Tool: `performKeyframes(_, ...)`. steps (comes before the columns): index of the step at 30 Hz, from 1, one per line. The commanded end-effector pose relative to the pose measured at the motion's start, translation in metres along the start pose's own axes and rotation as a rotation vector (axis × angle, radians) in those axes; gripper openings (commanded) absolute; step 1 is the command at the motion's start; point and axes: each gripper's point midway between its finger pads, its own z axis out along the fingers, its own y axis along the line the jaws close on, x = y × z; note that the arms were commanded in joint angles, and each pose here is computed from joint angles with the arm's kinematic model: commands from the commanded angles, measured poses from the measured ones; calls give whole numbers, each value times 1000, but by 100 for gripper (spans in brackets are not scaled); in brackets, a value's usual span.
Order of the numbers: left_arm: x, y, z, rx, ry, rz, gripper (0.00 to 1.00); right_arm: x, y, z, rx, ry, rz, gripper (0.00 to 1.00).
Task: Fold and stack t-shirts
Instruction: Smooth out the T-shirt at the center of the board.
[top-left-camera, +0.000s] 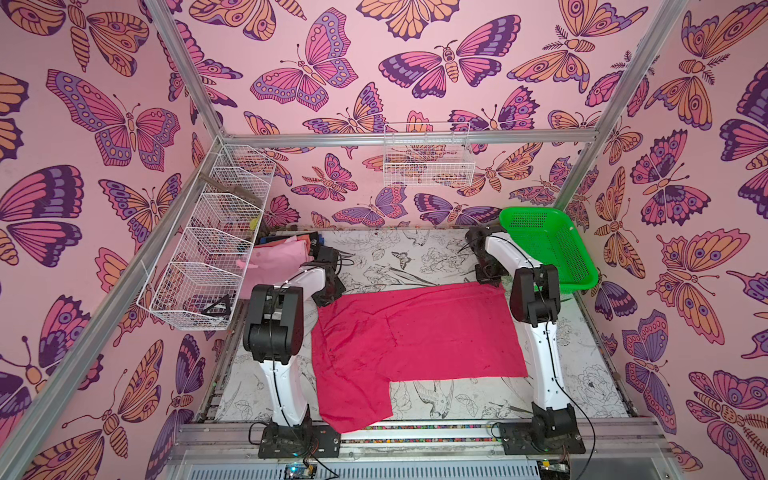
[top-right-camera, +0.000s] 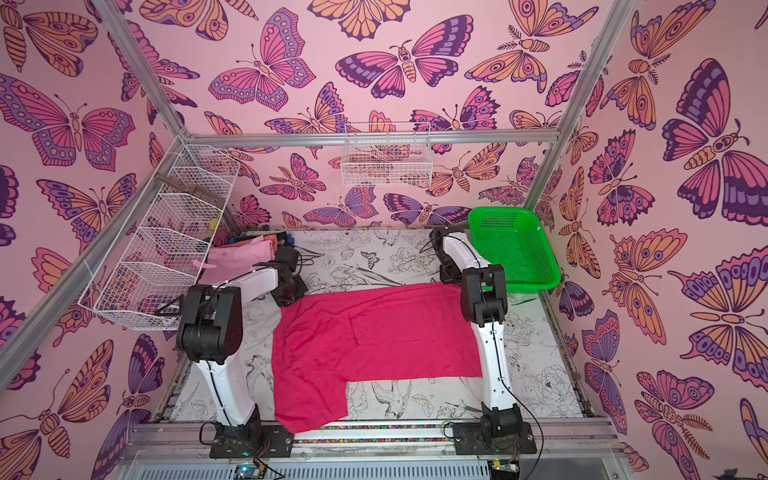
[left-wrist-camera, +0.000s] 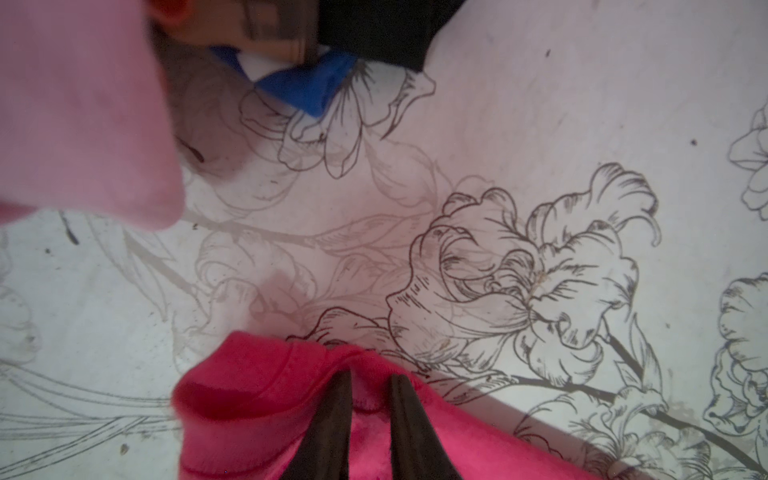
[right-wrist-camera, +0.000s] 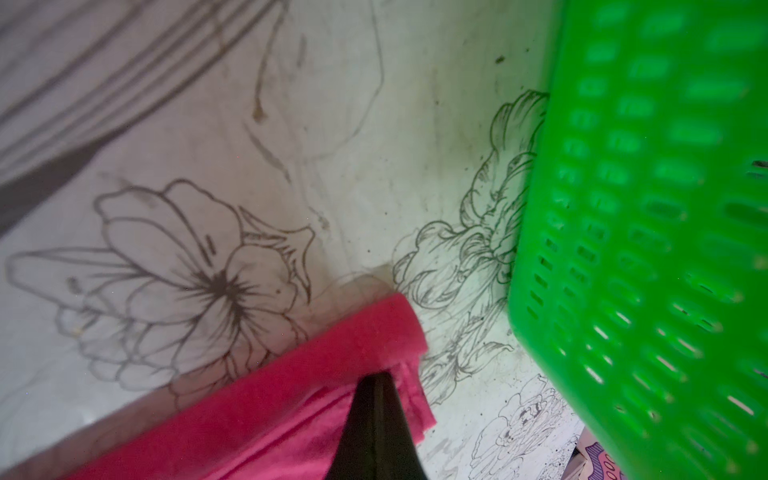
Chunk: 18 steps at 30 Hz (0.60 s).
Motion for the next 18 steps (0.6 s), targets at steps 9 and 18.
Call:
performKeyframes(9, 24, 19, 22, -57, 87, 6, 21, 19, -14, -25, -50, -35, 47, 0)
performKeyframes(18, 24, 16, 21, -49, 88, 7, 21, 48, -16, -25, -73, -20, 44, 0)
